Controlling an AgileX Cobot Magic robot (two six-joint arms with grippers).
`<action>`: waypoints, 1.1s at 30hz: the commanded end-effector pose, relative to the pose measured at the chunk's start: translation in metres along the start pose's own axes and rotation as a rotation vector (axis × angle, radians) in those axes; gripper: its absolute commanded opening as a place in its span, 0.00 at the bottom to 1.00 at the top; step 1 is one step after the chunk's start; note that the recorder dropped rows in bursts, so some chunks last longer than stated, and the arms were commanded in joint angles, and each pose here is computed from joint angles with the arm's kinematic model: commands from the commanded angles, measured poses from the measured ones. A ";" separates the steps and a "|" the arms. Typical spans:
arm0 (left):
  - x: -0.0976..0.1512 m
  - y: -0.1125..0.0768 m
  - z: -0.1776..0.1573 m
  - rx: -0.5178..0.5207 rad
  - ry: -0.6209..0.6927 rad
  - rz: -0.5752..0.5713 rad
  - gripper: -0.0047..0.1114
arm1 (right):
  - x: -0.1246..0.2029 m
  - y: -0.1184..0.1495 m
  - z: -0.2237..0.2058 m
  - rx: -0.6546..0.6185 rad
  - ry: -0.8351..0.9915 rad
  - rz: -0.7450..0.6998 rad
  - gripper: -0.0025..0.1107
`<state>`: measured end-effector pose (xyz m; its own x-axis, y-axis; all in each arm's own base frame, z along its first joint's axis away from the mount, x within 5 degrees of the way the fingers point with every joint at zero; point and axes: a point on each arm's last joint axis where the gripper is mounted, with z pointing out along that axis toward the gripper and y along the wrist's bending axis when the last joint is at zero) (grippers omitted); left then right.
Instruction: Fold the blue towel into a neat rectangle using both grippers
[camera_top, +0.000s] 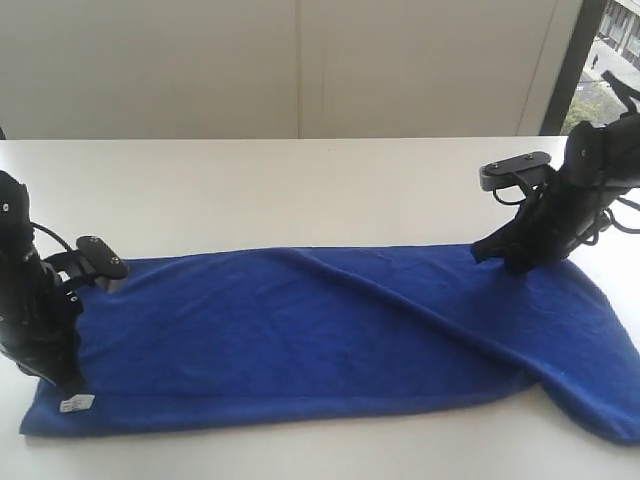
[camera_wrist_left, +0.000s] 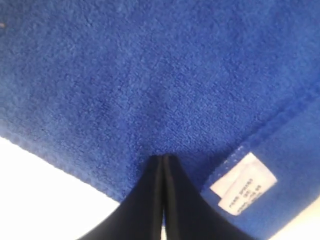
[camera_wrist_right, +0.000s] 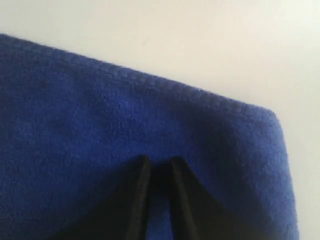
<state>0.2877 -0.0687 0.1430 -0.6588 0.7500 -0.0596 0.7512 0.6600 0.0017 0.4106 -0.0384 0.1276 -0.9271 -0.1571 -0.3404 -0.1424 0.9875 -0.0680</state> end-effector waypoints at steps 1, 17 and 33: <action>0.014 0.011 0.010 -0.104 0.157 0.017 0.04 | -0.002 -0.003 0.007 0.012 -0.015 -0.017 0.15; -0.007 0.000 -0.061 -0.091 -0.197 -0.085 0.04 | -0.022 -0.006 -0.057 0.048 -0.175 0.002 0.15; -0.037 -0.002 -0.002 0.126 -0.307 -0.098 0.04 | 0.006 -0.069 -0.007 0.080 -0.068 0.164 0.07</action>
<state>0.3098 -0.0970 0.1532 -0.6865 0.6309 -0.3615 0.7039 0.7013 -0.1129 0.4102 -0.1057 0.1440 -0.9040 -0.0195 -0.4271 0.0249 0.9949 -0.0979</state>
